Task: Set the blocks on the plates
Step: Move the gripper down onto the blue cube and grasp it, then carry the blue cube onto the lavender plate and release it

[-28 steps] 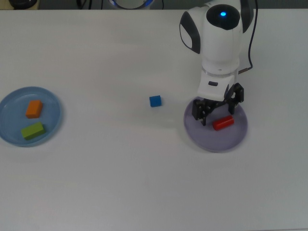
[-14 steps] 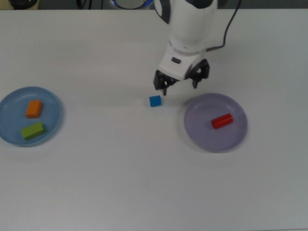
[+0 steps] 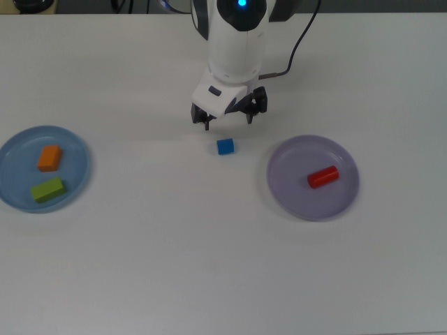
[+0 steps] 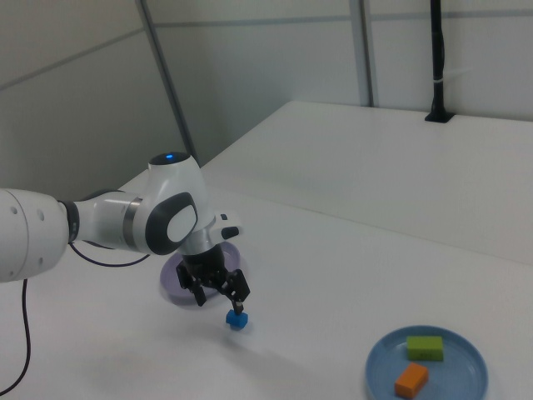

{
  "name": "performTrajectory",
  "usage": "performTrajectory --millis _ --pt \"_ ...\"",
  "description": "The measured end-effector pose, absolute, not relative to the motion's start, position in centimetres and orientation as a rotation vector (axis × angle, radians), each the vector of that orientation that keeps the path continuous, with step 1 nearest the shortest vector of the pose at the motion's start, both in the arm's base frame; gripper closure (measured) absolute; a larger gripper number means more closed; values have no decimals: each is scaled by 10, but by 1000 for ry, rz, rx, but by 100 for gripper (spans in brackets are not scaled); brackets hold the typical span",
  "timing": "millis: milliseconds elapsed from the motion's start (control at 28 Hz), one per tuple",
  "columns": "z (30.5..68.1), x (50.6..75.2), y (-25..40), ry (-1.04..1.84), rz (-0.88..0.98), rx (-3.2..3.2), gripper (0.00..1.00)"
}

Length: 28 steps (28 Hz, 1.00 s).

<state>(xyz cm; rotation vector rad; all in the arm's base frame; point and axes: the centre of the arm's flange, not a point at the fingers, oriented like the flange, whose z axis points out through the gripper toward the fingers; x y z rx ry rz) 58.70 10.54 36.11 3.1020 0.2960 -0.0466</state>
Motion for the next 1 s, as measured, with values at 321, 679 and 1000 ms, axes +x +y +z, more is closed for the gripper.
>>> performTrajectory --millis 321,679,1000 --pt "316 592 104 352 -31 3061 0" --pt "306 598 106 352 22 3071 23" --pt "313 603 106 337 51 3074 61"
